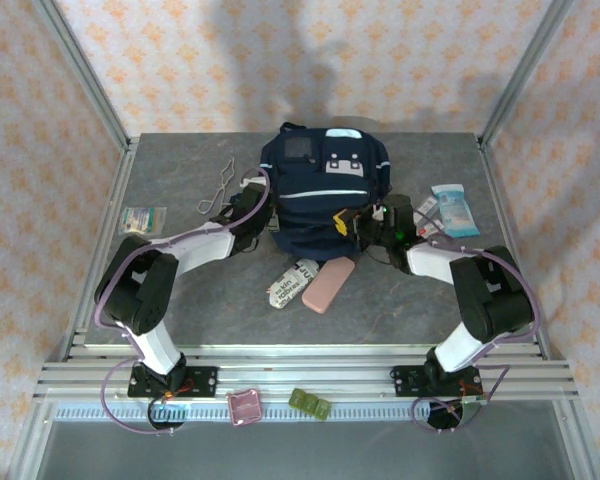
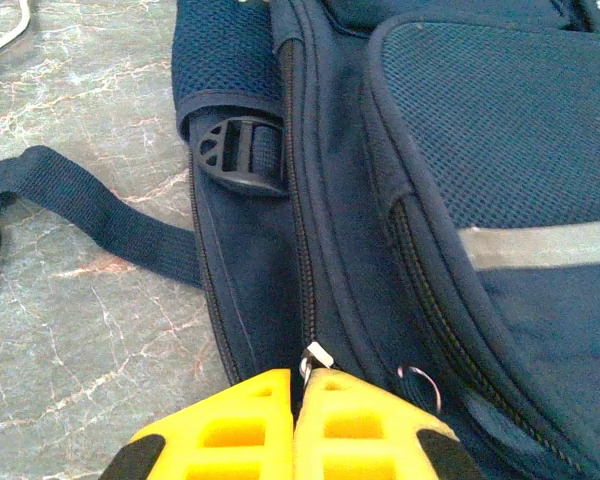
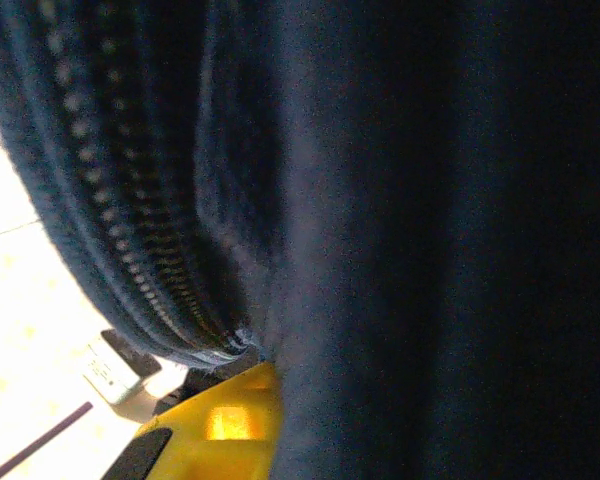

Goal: Pack the student bag

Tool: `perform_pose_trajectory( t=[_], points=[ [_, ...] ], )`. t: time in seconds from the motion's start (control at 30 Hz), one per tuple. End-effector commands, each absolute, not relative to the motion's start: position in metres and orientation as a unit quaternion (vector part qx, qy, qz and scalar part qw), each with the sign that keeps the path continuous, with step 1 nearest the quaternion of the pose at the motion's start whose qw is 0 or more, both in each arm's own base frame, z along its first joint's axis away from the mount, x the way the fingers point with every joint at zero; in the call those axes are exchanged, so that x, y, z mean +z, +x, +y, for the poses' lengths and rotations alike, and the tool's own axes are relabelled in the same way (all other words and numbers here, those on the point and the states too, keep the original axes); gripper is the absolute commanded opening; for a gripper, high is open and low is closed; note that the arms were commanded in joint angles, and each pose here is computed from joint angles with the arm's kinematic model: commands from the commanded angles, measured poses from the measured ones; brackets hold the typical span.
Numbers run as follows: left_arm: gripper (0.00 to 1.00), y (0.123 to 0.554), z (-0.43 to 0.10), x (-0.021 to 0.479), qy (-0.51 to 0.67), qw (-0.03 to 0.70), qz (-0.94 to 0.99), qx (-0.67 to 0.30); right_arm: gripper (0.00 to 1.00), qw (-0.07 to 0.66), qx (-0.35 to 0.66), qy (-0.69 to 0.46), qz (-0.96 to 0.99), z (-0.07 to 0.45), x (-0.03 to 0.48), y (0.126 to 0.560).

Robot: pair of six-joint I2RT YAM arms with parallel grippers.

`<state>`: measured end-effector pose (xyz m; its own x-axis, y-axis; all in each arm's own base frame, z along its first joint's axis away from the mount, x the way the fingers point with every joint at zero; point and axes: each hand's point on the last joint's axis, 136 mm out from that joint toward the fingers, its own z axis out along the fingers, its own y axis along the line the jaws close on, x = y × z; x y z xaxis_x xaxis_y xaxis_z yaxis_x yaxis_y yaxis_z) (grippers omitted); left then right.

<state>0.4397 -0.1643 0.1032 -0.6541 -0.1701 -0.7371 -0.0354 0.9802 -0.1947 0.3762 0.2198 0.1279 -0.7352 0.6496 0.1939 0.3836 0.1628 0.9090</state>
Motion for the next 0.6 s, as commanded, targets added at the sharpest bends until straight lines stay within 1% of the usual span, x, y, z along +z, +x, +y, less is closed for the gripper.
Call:
perform_pose_trajectory(
  t=[0.0,0.07,0.1,0.17,0.2,0.23,0.27,0.33,0.37,0.4,0.47,0.57],
  points=[
    [0.0,0.467,-0.048,0.109,-0.194,0.438,0.874,0.08,0.0,0.142,0.555,0.309,0.759,0.216,0.146,0.383],
    [0.0,0.475,-0.048,0.113,-0.192,0.437,0.875,0.075,0.01,0.137,0.543,0.284,0.778,0.225,0.144,0.384],
    [0.0,0.477,-0.051,0.115,-0.189,0.437,0.877,0.069,0.05,0.133,0.533,0.278,0.788,0.227,0.14,0.384],
    [0.01,0.478,-0.061,0.118,-0.178,0.43,0.884,0.048,0.18,0.132,0.516,0.268,0.802,0.229,0.134,0.386],
    [0.07,0.476,-0.065,0.119,-0.172,0.429,0.886,0.041,0.25,0.132,0.509,0.267,0.808,0.228,0.131,0.386],
    [0.16,0.473,-0.071,0.122,-0.163,0.429,0.888,0.034,0.3,0.137,0.503,0.263,0.812,0.227,0.132,0.387],
    [0.24,0.468,-0.076,0.124,-0.154,0.43,0.889,0.03,0.33,0.142,0.501,0.254,0.815,0.227,0.134,0.387],
    [0.35,0.46,-0.086,0.131,-0.134,0.432,0.892,0.022,0.38,0.148,0.49,0.234,0.826,0.226,0.138,0.386],
    [0.4,0.455,-0.093,0.135,-0.122,0.433,0.893,0.015,0.39,0.146,0.478,0.224,0.837,0.226,0.137,0.384],
    [0.43,0.45,-0.099,0.138,-0.112,0.434,0.894,0.008,0.39,0.148,0.467,0.217,0.844,0.223,0.136,0.382],
    [0.46,0.442,-0.112,0.145,-0.088,0.434,0.897,-0.01,0.39,0.161,0.446,0.207,0.856,0.216,0.136,0.377],
    [0.53,0.433,-0.13,0.155,-0.052,0.445,0.894,-0.027,0.4,0.176,0.43,0.213,0.86,0.203,0.132,0.37]
  ],
)
